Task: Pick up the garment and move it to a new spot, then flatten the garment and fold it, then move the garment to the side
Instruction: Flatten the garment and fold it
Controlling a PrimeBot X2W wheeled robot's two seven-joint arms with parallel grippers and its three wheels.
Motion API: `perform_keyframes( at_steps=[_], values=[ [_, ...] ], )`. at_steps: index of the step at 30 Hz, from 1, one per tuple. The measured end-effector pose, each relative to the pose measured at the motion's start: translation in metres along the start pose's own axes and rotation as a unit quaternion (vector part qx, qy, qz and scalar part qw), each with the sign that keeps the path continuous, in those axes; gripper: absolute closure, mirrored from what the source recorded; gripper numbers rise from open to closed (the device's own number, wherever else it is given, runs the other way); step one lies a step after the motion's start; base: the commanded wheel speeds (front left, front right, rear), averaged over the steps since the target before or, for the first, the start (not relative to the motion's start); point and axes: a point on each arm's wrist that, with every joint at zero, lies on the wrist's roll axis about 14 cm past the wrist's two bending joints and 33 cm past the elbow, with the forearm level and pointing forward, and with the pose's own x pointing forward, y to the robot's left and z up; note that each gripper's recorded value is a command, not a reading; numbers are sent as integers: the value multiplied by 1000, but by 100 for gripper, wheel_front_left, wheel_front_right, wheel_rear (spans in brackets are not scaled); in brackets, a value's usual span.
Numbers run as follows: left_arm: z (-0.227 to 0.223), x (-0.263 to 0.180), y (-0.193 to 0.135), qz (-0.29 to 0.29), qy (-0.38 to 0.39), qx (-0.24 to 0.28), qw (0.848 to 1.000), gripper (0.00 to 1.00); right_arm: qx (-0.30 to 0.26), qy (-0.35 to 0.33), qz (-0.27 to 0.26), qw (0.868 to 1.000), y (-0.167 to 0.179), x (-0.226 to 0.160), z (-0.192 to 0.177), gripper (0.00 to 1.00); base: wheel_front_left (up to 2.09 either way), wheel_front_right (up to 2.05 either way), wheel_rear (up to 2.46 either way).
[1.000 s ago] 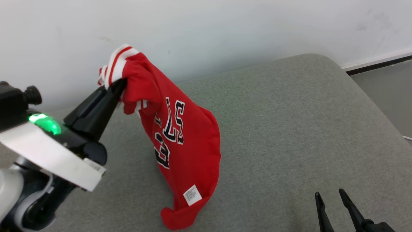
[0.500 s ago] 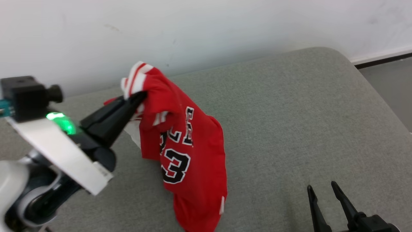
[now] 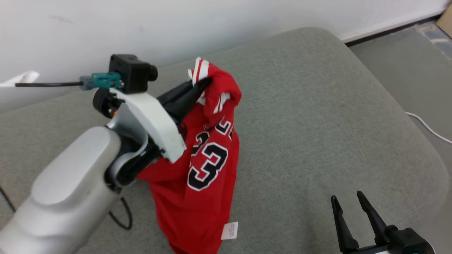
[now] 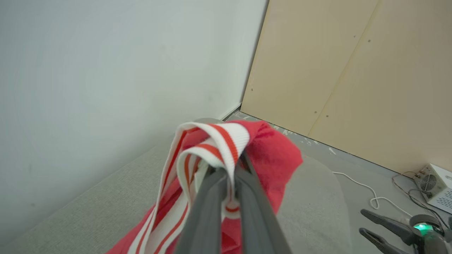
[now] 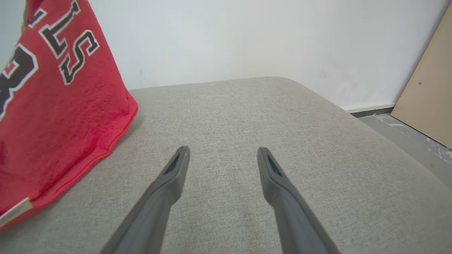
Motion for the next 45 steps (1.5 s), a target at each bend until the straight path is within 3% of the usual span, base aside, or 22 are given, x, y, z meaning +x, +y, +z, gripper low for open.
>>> perform_keyframes(
  at_steps=[1,2,3,4,5,6,9,14,21,27,32,40,45],
  values=[
    [-3,8,3,5,-8,6,1000,92,1,2,-5,1000,-3,-1,-1,0,0,0,0],
    [-6,16,8,12,-15,10,1000,91,2,5,-10,1000,-5,-2,-2,0,0,0,0],
    [-12,23,13,25,-19,14,999,75,3,7,-14,1000,-7,-2,-3,0,0,0,0],
    [-21,29,17,33,-17,19,999,55,2,9,-17,1000,-8,-3,-4,0,0,0,0],
    [-33,33,22,43,-7,27,999,12,1,10,-19,1000,-10,-3,-4,0,0,0,0],
    [-45,36,25,51,4,31,998,0,1,12,-22,1000,-11,-3,-5,0,0,0,0],
    [-72,35,43,89,28,60,994,0,2,12,-26,1000,-13,-4,-5,0,0,0,0],
    [-85,21,68,155,28,61,986,0,1,8,-21,1000,-12,0,-3,0,0,0,0],
    [-86,-13,71,205,-5,24,979,0,0,4,7,1000,4,7,-3,0,0,0,0],
    [-115,-45,35,219,3,-38,975,0,-1,-2,18,1000,8,2,-2,0,0,0,0],
    [-159,-78,-17,208,54,-107,971,0,-4,-5,23,1000,11,1,-1,0,0,0,0],
    [-181,-115,-73,166,112,-147,969,0,-9,6,39,999,20,6,-7,0,0,0,0],
    [-186,-116,-97,111,136,-131,976,0,-9,10,49,999,27,11,-10,0,0,0,0]
  ],
)
